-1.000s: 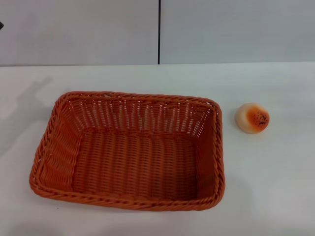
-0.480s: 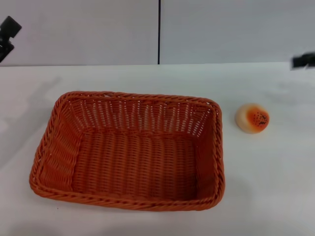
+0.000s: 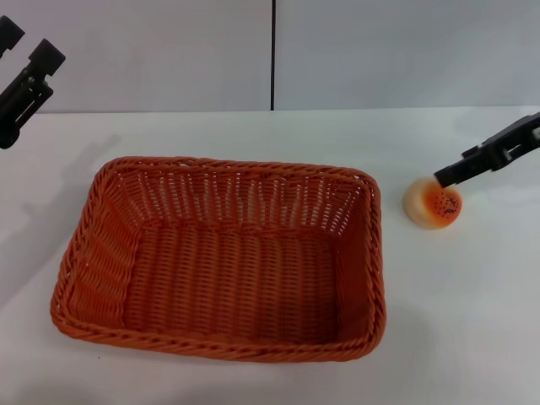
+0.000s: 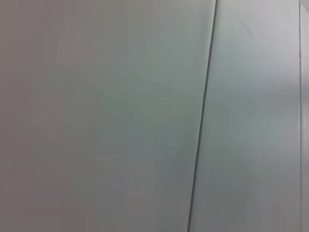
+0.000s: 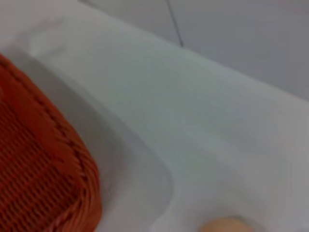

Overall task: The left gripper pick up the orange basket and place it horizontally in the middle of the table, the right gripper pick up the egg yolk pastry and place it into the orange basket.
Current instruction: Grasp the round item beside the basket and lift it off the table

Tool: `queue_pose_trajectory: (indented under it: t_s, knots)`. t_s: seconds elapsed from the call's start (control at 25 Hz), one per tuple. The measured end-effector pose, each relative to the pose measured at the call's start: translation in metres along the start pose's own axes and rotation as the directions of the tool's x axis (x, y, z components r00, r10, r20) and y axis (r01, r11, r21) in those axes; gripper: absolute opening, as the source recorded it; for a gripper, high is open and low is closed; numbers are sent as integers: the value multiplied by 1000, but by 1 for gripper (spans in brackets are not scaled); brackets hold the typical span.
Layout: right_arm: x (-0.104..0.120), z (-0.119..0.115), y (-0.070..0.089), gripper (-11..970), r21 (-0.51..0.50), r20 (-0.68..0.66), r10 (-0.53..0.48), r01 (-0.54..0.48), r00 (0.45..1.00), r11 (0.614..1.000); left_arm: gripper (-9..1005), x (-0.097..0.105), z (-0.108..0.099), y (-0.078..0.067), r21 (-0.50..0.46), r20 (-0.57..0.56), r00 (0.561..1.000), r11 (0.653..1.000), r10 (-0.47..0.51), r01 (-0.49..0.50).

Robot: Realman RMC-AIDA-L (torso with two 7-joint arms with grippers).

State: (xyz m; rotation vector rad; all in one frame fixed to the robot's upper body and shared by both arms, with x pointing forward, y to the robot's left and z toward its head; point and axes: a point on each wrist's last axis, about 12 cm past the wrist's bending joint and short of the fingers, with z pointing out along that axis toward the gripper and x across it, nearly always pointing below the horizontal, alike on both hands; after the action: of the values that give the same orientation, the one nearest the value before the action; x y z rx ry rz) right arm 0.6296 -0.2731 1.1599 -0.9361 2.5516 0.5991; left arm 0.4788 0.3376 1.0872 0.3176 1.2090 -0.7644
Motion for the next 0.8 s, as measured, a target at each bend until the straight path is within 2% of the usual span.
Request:
queue_pose_trajectory:
  t_s: [0.12, 0.52, 0.8]
  knots:
    - [-4, 15, 5, 732, 17, -45, -24, 25, 999, 1000, 757, 1, -2, -1, -3, 2, 1000, 1000, -5, 5]
    - [-9, 39, 11, 688, 73, -91, -73, 80, 993, 994, 756, 1, -3, -6, 14, 24, 999, 1000, -21, 21]
    - [-9, 44, 14, 657, 76, -97, -85, 93, 992, 993, 757, 0, -2, -11, 52, 63, 997, 998, -39, 35]
